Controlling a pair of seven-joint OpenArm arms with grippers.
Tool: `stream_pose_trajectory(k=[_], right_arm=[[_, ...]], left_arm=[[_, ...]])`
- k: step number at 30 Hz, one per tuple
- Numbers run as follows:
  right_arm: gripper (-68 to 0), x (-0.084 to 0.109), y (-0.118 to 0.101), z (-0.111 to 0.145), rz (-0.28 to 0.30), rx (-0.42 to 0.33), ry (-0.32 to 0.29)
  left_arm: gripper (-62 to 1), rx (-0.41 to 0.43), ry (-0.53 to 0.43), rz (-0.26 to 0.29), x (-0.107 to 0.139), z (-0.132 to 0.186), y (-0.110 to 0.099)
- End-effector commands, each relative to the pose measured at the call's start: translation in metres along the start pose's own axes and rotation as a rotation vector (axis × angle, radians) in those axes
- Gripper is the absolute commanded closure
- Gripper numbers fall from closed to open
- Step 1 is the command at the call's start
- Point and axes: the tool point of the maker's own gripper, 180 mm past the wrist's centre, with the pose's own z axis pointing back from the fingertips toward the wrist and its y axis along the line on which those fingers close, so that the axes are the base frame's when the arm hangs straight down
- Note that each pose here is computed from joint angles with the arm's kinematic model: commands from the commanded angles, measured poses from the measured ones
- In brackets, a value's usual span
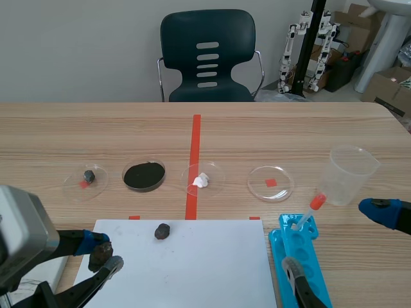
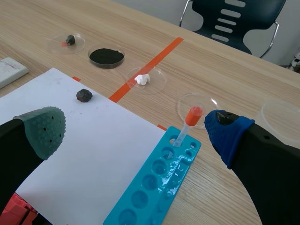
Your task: Pick up the right mineral with the left hand
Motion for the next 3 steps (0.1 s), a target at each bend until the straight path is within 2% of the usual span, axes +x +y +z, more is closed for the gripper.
stream_pose_trajectory(k=[1,3], right_arm=[[-62.3,0.0068,-0.0026,-0.0006,0.007,-0.004,-0.026],[-62.3,0.0068,-0.0026,-0.0006,0.007,-0.004,-0.026]], left_arm=[[-9.8,0.008,-0.032,0.004,0.0087,0.0003,0.0020],[-9.8,0.008,-0.032,0.004,0.0087,0.0003,0.0020]])
